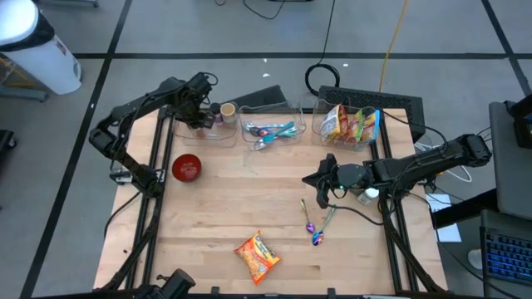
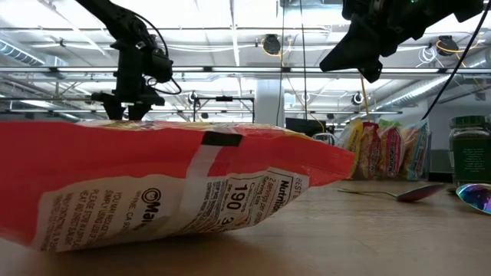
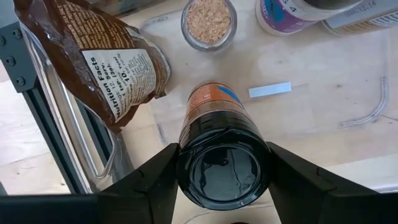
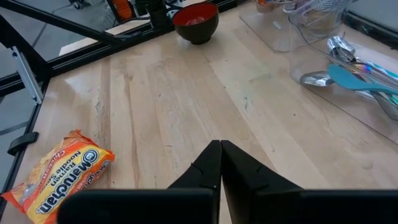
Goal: Pick & Place Food Item
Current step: Put the orange seasoning bottle into the left transparent bin
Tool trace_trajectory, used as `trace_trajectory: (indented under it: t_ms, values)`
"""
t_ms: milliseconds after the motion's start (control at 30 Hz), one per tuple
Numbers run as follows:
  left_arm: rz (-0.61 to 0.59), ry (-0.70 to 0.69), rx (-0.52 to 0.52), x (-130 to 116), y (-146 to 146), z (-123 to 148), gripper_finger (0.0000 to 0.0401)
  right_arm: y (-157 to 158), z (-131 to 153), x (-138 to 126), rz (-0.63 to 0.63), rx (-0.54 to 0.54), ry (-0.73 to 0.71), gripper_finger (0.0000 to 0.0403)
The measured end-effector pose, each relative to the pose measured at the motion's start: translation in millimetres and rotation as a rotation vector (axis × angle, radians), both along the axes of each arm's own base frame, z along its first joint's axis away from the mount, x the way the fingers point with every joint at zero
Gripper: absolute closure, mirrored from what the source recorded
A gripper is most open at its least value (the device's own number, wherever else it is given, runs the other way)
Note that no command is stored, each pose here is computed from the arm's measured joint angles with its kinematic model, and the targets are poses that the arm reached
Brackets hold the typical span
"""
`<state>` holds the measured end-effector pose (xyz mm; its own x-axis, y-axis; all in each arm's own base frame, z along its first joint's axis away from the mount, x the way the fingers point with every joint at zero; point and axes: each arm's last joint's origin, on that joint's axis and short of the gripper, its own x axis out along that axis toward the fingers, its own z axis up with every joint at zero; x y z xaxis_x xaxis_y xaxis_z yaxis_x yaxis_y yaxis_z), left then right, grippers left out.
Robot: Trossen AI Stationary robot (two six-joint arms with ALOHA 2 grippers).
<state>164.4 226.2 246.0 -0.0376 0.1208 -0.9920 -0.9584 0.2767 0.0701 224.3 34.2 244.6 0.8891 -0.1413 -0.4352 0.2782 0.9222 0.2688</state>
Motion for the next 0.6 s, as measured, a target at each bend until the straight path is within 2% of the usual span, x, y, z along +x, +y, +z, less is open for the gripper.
trace_trajectory:
  t_ms: [300, 600]
  values:
    - [-0.001, -0.007, 0.008, 0.6, 0.8, -1.0, 0.0187, 0.0, 0.0, 0.0, -0.001, 0.001, 0.0, 0.0403]
    - [0.023, -0.027, -0.043, -2.3, -5.3, -20.2, 0.0184, 0.0, 0.0, 0.0, -0.001, 0.001, 0.0, 0.0403]
